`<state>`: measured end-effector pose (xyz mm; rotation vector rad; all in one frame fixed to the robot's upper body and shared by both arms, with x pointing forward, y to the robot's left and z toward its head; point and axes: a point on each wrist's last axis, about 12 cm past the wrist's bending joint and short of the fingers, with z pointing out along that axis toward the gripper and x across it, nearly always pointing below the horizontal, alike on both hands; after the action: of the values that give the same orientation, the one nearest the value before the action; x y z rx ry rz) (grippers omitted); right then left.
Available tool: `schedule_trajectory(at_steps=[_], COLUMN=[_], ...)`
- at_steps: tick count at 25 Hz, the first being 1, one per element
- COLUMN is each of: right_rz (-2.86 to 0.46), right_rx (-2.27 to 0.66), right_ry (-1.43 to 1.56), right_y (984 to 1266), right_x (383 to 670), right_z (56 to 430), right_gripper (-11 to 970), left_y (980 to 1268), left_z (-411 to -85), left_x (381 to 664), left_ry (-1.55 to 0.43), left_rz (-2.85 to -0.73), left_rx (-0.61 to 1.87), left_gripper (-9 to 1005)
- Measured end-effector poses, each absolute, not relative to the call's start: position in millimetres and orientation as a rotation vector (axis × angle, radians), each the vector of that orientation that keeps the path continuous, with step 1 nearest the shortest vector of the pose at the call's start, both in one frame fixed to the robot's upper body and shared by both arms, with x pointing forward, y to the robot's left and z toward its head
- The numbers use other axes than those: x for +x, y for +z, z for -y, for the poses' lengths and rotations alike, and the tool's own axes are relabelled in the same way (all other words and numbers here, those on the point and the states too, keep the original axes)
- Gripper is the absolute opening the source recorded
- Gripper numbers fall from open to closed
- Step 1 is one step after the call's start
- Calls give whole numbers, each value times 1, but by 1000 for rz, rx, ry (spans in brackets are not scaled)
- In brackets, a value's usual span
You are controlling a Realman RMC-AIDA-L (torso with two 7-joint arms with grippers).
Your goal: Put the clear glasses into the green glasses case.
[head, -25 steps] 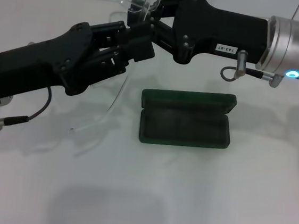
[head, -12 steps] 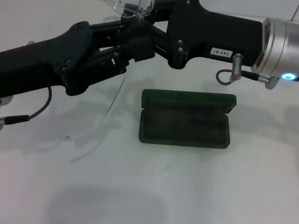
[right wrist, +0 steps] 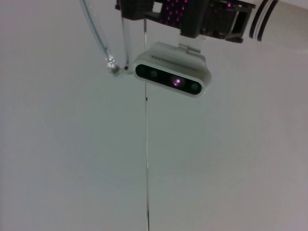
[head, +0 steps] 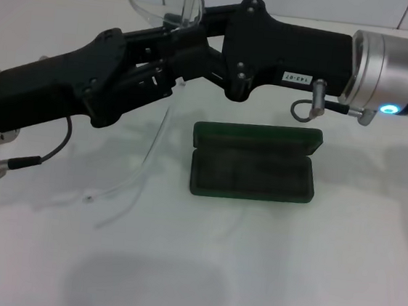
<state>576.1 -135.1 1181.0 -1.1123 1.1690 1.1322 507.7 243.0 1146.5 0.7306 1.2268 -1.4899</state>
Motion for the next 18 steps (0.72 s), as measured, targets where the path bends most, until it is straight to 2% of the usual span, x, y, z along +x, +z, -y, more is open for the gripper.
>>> schedule_trajectory(at_steps=[18], right_rz=[-1169], right_rx=[-1105], right_ry=[1132], right_y=[1178], right_x=[575], right_z=[139], right_gripper=[111], left_y=[1145], left_z=[-243], left_x=[508], left_ry=[-1495], left_rz=[-1229], left_rx=[723], left_gripper=[304])
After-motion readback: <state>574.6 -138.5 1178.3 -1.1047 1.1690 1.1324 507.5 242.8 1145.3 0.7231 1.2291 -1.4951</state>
